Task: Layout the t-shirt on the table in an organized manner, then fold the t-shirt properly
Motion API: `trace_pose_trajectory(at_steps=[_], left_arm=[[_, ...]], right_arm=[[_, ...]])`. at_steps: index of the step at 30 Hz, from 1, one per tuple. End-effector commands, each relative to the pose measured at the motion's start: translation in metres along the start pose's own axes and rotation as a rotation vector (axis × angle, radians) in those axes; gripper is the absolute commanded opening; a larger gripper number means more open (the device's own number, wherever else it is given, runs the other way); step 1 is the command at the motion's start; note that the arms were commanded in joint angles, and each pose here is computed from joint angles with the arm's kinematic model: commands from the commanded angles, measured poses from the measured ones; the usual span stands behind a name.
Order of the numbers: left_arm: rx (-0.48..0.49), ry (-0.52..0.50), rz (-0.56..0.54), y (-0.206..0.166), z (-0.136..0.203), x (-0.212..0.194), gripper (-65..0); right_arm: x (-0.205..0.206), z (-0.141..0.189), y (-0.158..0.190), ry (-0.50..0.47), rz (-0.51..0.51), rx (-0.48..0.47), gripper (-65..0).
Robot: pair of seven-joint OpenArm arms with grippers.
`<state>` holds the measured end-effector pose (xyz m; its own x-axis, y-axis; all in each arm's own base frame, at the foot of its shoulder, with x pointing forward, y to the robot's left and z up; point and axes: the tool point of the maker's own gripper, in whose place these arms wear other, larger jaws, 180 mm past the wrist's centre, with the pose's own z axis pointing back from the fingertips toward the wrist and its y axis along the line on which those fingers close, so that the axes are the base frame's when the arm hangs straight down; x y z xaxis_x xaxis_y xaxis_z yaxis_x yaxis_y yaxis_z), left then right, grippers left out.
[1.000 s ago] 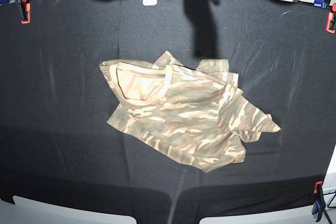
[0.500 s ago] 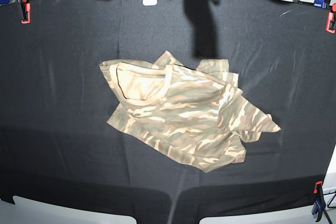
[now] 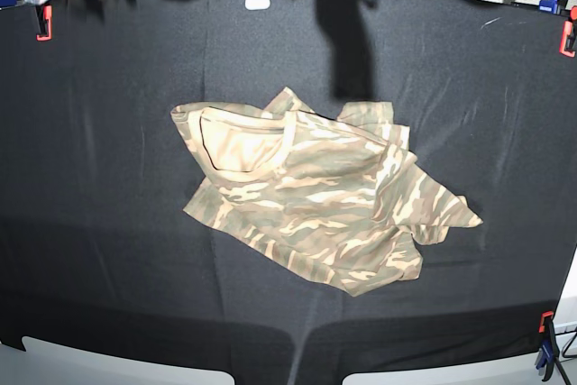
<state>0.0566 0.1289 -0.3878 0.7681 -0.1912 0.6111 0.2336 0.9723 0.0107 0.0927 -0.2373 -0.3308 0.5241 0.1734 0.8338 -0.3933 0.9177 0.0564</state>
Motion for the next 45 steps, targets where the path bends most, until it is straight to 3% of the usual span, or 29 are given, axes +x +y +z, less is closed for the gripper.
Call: trace_pose_trajectory(at_steps=[1, 4, 8, 13, 17, 22, 28, 31, 36, 41, 45], left_arm=[[0.002, -0.05, 0.0, 0.0, 0.003, 0.015, -36.6], [0.009, -0.119, -0.007, 0.004, -0.003, 0.04, -36.6], [0.026, -0.213, -0.021, 0.011, -0.014, 0.073, -36.6], [0.061, -0.395, -0.047, 0.027, -0.029, 0.14, -36.6], [0.085, -0.519, -0.065, 0.036, -0.032, 0.186, -36.6], [0.107, -0.634, -0.083, 0.044, -0.029, 0.23, -36.6], [0.112, -0.622, -0.084, 0.047, -0.032, 0.234, -36.6], [0.114, -0.591, -0.082, 0.047, -0.035, 0.229, -36.6], [0.114, -0.591, -0.083, 0.047, -0.035, 0.229, -36.6], [0.114, -0.591, -0.082, 0.047, -0.035, 0.229, -36.6], [0.113, -0.586, -0.082, 0.047, -0.036, 0.229, -36.6]], right_arm=[[0.016, -0.001, 0.002, -0.058, 0.011, 0.029, -31.2], [0.039, -0.013, 0.004, -0.148, 0.031, 0.073, -31.2], [0.077, -0.032, -0.008, -0.285, 0.08, 0.059, -31.2], [0.126, -0.066, 0.0, -0.44, 0.129, 0.115, -31.2], [0.12, -0.105, 0.041, -0.365, 0.196, 0.243, -31.2], [0.111, -0.141, 0.099, -0.295, 0.387, 0.403, -31.2], [0.087, -0.166, 0.138, -0.194, 0.74, 0.489, -31.2], [0.085, -0.175, 0.147, -0.198, 0.846, 0.458, -31.4], [0.09, -0.192, 0.152, -0.182, 0.932, 0.357, -31.4], [0.118, -0.203, 0.161, -0.26, 0.893, 0.285, -31.7], [0.132, -0.212, 0.167, -0.288, 0.842, 0.244, -39.0]])
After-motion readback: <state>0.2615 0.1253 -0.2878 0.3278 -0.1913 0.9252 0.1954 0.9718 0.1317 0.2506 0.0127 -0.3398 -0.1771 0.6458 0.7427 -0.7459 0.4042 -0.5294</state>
